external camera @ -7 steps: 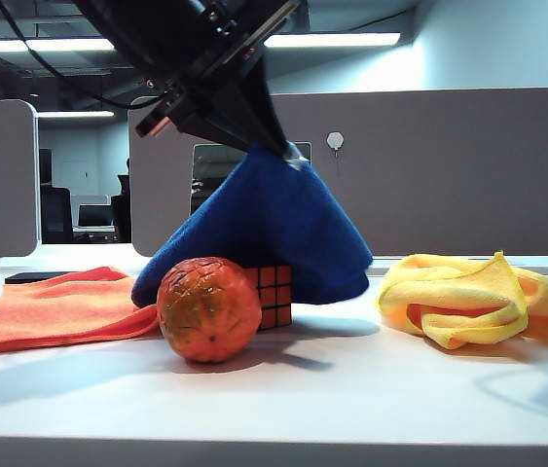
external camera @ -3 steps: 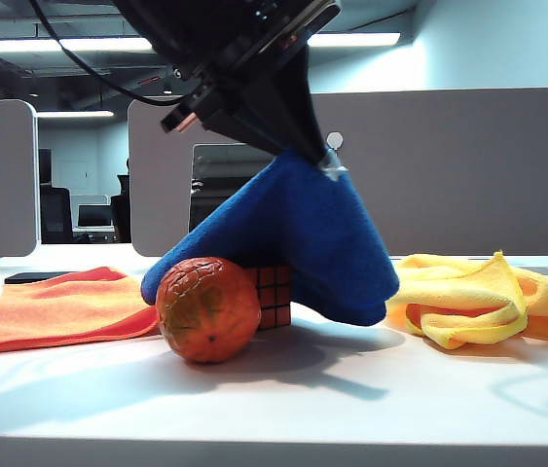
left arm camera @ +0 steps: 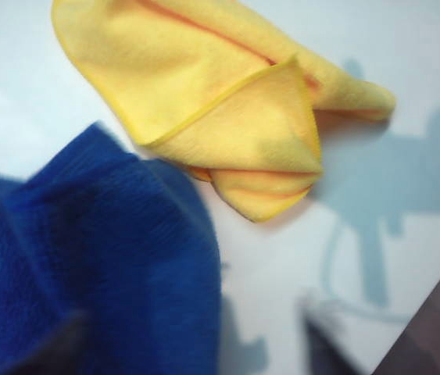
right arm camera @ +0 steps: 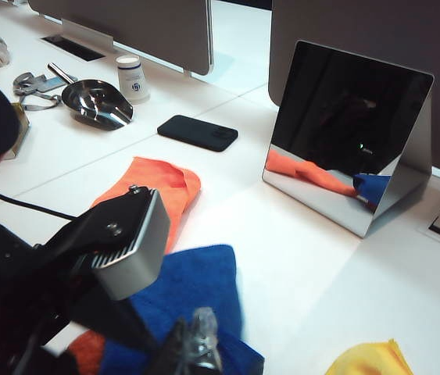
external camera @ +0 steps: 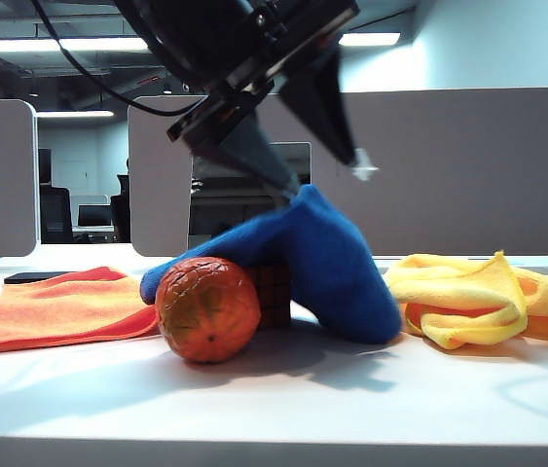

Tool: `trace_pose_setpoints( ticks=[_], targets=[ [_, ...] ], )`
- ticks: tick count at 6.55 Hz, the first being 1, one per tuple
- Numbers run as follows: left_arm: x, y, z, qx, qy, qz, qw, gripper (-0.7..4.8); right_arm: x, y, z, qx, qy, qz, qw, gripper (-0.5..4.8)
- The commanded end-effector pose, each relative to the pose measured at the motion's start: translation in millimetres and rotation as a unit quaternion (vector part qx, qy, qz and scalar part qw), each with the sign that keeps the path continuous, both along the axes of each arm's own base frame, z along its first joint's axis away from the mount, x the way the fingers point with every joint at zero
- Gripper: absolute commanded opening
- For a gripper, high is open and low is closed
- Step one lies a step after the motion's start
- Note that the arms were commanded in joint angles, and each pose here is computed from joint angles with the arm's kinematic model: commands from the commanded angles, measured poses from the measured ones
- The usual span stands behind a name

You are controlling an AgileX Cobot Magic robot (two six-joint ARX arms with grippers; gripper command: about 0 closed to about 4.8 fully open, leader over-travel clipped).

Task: Pick up a rag that is the same color as the top surface of the Rubik's Cube and cover the cube with it.

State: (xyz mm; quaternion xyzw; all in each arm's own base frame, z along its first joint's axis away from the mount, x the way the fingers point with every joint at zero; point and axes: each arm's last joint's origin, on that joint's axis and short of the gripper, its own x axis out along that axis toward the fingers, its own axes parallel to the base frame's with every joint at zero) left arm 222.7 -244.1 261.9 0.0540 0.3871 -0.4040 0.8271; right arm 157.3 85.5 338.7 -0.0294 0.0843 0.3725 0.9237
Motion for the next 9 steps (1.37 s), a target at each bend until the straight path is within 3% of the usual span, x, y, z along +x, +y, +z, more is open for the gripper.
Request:
trace_pose_setpoints(
  ticks=[1,2,4,6,7,8,9],
  targets=[
    [3.4,-4.6,3.2,-0.027,-0.016,0.002,1.0,4.79,-2.5,-1.1,2.8,0.002,-0.007,0.001,1.0,-0.05],
    [9.7,-13.5,23.6,-0.131,-0.066,-0.01,0.989,4.79,-2.8,-1.4,0.4,-0.004,0.004,0.0,1.0,-0.05],
    [11.0,-14.8,27.4,-0.146,-0.081,-0.012,0.986,4.79,-2.8,-1.4,0.4,-0.004,0.004,-0.001,1.0,-0.05],
    [33.8,-2.6,57.3,-0.216,-0.202,0.062,0.953,4.79,-3.3,-1.7,0.9,-0.004,0.002,0.0,1.0,-0.05],
    [45.1,12.3,69.4,-0.231,-0.24,0.106,0.937,4.79,-4.8,-2.4,2.0,-0.007,-0.006,0.001,1.0,-0.05],
    [61.7,53.5,83.0,-0.221,-0.263,0.169,0.924,1.07,-10.9,-10.3,8.0,-0.012,-0.034,-0.042,0.998,-0.05],
    [65.6,79.2,89.9,-0.205,-0.264,0.202,0.921,0.06,-16.8,-18.9,13.2,-0.007,-0.052,-0.077,0.996,-0.05]
  ],
)
